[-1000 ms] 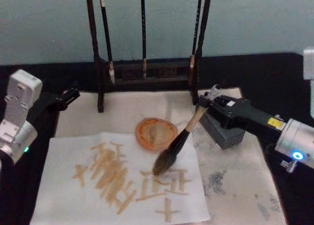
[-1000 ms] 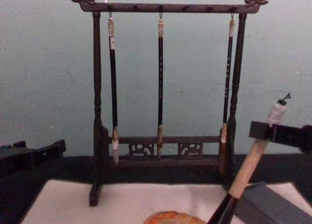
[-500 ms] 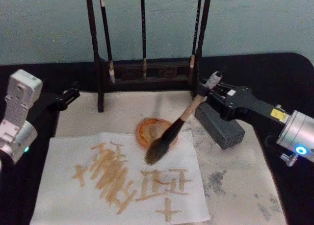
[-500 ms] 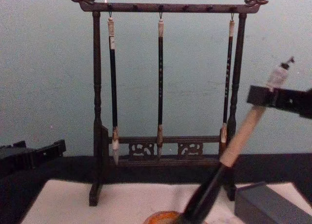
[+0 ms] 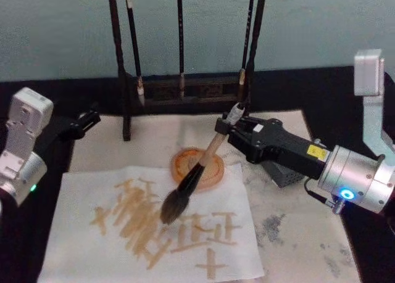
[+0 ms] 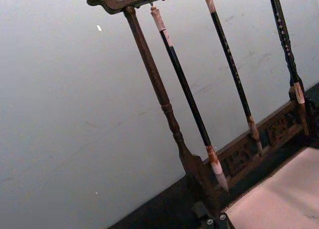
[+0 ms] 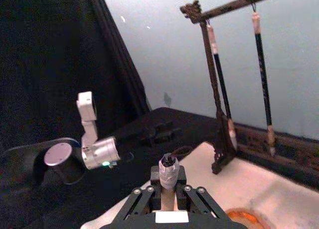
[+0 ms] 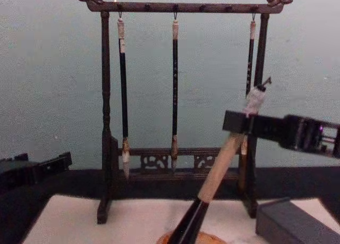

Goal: Pick up the brush from the inkstone, write on the paper, then place the brush back to its original position.

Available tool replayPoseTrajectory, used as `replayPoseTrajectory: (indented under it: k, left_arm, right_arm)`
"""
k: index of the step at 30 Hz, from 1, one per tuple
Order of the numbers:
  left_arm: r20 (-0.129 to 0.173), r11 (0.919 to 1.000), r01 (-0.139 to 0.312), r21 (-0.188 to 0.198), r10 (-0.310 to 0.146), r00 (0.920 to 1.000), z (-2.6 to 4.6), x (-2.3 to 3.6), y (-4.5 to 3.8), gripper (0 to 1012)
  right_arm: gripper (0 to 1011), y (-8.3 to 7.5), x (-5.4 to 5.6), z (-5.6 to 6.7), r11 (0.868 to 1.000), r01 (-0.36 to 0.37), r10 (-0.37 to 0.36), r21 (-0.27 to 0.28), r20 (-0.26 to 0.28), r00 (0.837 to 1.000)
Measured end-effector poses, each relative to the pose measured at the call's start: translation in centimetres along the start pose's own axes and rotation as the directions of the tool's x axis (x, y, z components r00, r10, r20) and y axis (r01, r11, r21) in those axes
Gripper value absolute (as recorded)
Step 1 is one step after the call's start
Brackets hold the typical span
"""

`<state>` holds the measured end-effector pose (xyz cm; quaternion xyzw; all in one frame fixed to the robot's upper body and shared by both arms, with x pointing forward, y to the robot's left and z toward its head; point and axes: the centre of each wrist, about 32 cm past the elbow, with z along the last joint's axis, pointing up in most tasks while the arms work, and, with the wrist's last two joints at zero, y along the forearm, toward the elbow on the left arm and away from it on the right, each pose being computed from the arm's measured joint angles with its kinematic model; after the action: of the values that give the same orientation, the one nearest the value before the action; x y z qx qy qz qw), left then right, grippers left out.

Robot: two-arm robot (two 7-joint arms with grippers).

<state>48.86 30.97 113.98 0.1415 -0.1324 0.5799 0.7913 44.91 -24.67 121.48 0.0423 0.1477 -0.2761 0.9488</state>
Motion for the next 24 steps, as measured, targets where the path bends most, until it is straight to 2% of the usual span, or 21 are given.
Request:
replayPoseTrajectory:
  k: [6, 12, 24]
  left_arm:
    - [0.000, 1.0000, 0.000, 0.000, 0.000, 1.0000, 0.00, 0.00, 0.00, 1000]
    - [0.000, 1.0000, 0.000, 0.000, 0.000, 1.0000, 0.00, 0.00, 0.00, 1002]
    - [0.000, 1.0000, 0.000, 0.000, 0.000, 1.0000, 0.00, 0.00, 0.00, 1002]
  right_arm:
    - [164, -0.1, 0.6, -0.5, 0.999, 0.029, -0.029, -0.017, -0.011, 1.000]
    - [164, -1.3, 1.6, -1.0, 0.996, 0.086, -0.087, -0.034, -0.023, 0.996]
    - [164, -3.4, 2.7, -0.9, 0.986, 0.166, -0.166, -0.014, -0.036, 0.985]
